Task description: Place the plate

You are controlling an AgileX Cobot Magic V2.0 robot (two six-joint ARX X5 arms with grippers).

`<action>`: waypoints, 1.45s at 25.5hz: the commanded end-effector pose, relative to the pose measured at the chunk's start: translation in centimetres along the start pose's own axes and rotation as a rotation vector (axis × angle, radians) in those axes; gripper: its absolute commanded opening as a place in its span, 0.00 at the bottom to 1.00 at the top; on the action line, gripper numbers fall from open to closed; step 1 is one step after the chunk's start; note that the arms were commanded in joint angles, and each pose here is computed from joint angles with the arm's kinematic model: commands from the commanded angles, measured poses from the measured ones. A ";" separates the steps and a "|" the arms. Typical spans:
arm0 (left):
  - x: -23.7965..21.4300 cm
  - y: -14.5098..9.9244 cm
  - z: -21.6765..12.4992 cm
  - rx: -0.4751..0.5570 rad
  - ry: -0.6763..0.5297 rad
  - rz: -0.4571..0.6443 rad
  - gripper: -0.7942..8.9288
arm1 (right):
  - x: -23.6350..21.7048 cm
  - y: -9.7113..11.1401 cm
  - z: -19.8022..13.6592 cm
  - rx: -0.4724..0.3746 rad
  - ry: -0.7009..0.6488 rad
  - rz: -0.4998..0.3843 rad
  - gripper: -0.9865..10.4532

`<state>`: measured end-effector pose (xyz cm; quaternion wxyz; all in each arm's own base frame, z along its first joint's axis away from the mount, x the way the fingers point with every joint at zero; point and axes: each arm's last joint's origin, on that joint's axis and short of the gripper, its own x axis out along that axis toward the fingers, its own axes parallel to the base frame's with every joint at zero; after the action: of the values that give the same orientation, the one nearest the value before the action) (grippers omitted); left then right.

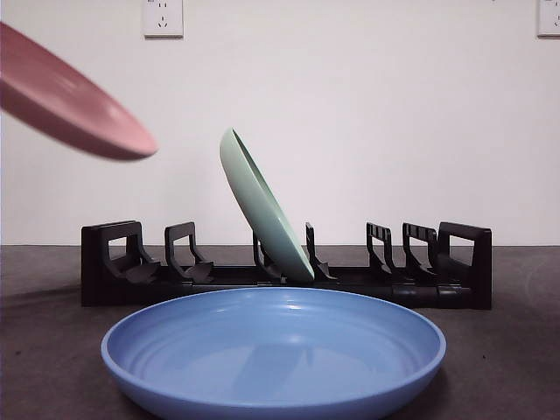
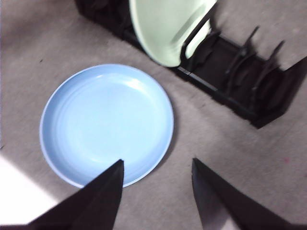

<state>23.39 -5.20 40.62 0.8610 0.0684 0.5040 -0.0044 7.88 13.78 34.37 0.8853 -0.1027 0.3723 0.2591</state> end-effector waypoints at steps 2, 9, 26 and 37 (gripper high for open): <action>-0.7 -0.5 -2.3 0.018 -0.005 -0.166 0.09 | -1.1 -0.3 0.3 0.022 -0.059 -0.015 0.28; 1.3 -2.3 -7.0 -0.003 0.004 -0.286 0.09 | -2.5 -1.2 0.0 0.048 -0.132 -0.046 0.28; 13.0 -9.6 -11.4 -0.092 0.116 -0.445 0.09 | -4.1 -2.2 -0.5 0.082 -0.189 -0.026 0.28; 16.5 -13.7 -11.2 -0.078 0.154 -0.473 0.30 | -4.1 -2.2 -0.5 0.082 -0.190 -0.025 0.28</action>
<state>20.51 -15.96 19.22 0.7965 -0.0824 0.5714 -0.1798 6.39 10.09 36.30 0.9215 -0.0575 0.3019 0.2375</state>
